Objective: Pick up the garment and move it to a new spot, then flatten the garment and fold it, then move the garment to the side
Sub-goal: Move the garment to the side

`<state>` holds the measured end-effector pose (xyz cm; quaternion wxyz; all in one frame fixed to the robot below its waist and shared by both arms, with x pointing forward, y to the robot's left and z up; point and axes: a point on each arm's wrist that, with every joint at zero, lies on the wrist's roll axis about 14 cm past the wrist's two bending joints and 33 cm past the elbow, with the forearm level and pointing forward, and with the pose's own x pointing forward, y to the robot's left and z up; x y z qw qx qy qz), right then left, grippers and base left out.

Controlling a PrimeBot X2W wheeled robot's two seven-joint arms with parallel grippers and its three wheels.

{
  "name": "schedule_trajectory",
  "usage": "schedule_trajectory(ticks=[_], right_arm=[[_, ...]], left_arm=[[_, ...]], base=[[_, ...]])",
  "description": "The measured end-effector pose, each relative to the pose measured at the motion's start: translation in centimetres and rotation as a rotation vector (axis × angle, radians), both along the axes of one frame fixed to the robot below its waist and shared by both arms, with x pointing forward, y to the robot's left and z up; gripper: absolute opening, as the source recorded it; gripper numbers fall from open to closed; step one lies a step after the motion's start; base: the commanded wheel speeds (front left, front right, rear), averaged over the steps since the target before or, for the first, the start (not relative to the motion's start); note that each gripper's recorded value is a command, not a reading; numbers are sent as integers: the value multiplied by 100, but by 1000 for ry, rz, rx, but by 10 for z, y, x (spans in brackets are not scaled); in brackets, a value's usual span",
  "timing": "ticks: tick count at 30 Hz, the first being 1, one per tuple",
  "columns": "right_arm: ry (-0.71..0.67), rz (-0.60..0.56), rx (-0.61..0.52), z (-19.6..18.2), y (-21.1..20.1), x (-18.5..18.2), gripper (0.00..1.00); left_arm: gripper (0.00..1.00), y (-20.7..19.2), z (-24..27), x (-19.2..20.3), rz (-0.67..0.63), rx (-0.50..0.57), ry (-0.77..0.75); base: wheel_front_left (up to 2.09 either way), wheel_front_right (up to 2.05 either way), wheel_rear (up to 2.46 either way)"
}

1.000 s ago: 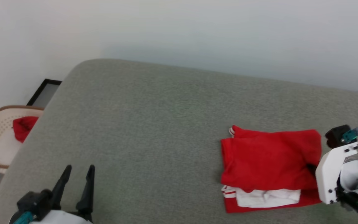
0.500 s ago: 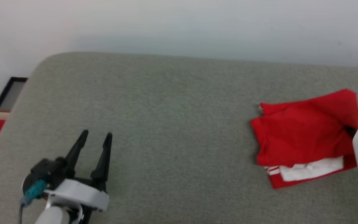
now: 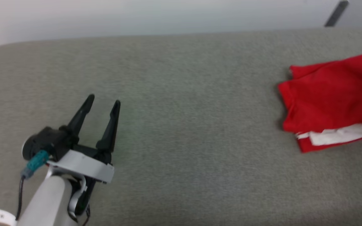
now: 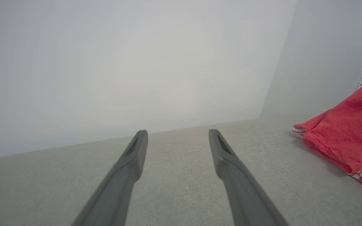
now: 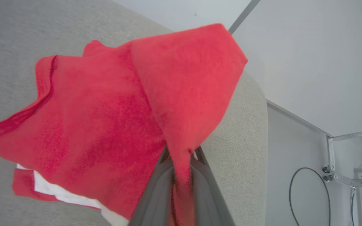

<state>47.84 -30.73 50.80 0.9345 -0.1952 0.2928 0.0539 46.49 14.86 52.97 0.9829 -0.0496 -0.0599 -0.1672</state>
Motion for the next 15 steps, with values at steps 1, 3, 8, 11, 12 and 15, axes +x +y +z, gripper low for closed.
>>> schedule_trajectory(ticks=[1, 3, 8, 11, 12, 15], right_arm=[[-3, -11, -12, 1, -7, 0, 0], [-12, -25, -45, 3, -21, 0, 0], [-17, -59, -132, 5, -54, 1, 0], [-17, -75, -175, 4, -72, 1, 0], [-14, -80, -191, 3, -77, 1, 0], [-6, -97, -238, 1, -95, 2, 0]], left_arm=[[100, -5, -1, 4, -15, 1, -1], [100, -15, -3, 13, -43, 2, -2], [100, -41, -10, 33, -114, 1, 2], [100, -55, -16, 42, -153, -3, 8], [100, -60, -19, 45, -165, -4, 11], [100, -72, -26, 53, -198, -6, 20]], base=[[0, 0, 0], [0, 0, 0], [0, 0, 0], [0, 0, 0], [0, 0, 0], [0, 0, 0]])
